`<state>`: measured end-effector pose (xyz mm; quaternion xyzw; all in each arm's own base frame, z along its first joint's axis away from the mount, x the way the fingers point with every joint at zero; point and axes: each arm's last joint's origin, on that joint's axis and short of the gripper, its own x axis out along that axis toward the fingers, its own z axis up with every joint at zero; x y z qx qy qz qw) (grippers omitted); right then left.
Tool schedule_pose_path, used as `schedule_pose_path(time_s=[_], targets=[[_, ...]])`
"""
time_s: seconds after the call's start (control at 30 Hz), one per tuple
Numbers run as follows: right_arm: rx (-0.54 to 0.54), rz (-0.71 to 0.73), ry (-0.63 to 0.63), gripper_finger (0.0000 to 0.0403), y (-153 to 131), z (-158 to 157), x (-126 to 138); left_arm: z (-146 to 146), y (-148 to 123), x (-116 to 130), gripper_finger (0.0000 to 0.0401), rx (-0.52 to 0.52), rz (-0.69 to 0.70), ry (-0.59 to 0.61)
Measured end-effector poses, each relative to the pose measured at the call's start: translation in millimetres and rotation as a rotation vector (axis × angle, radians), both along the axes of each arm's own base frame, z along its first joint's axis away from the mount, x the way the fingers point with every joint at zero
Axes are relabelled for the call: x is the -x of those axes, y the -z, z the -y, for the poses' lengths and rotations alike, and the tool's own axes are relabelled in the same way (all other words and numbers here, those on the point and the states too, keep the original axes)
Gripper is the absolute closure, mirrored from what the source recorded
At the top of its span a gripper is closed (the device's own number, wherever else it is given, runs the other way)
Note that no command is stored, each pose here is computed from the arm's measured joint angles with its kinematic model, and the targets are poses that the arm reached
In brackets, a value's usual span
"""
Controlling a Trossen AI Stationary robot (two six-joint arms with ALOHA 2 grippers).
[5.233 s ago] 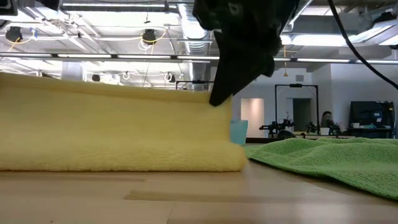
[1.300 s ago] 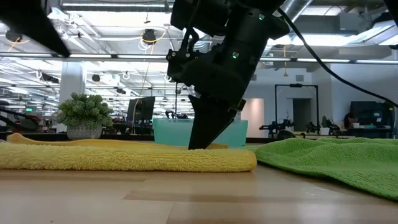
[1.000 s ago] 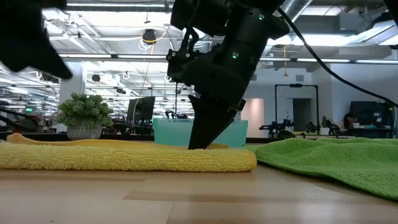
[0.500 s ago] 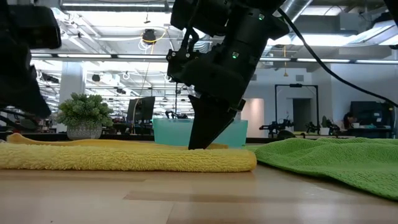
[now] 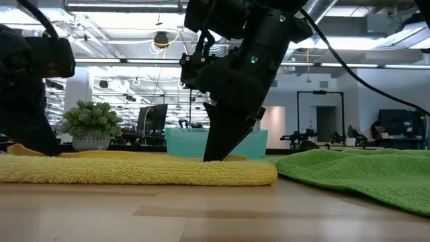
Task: Roll microfiber towels into tight, uniform cylinder then place into a basket
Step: Fold the yellow microfiber cloth
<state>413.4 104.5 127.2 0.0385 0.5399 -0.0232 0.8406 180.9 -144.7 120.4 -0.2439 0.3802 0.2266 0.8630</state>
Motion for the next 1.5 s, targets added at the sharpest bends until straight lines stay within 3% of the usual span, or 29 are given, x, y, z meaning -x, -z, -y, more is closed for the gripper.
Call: schedule_pose_path(time_s=[0.57, 0.77, 0.9, 1.0, 1.17, 1.33, 1.5], targets=[[0.000, 0.000, 0.000, 0.0294, 0, 0, 0, -14, 3, 12, 0.0401, -0.126, -0.069, -0.127], [0.003, -0.005, -0.007, 0.0294, -2, 0, 1, -12, -23, 9, 0.0401, -0.243, -0.134, -0.151], [0.005, -0.014, -0.008, 0.0294, -5, 1, 4, 1, -44, -2, 0.0401, -0.258, -0.108, -0.080], [0.005, -0.012, -0.008, 0.0294, -5, 1, 4, 17, -49, -15, 0.0401, -0.192, 0.005, 0.002], [0.001, -0.011, 0.000, 0.0294, -6, 1, 4, 36, -31, -29, 0.0401, -0.146, 0.040, 0.081], [0.001, -0.018, 0.002, 0.0294, -6, -2, 5, 37, 2, -32, 0.0401, -0.173, -0.050, 0.029], [0.001, -0.016, 0.002, 0.0294, -7, -2, 5, 35, 13, -32, 0.0401, -0.169, -0.100, -0.003]])
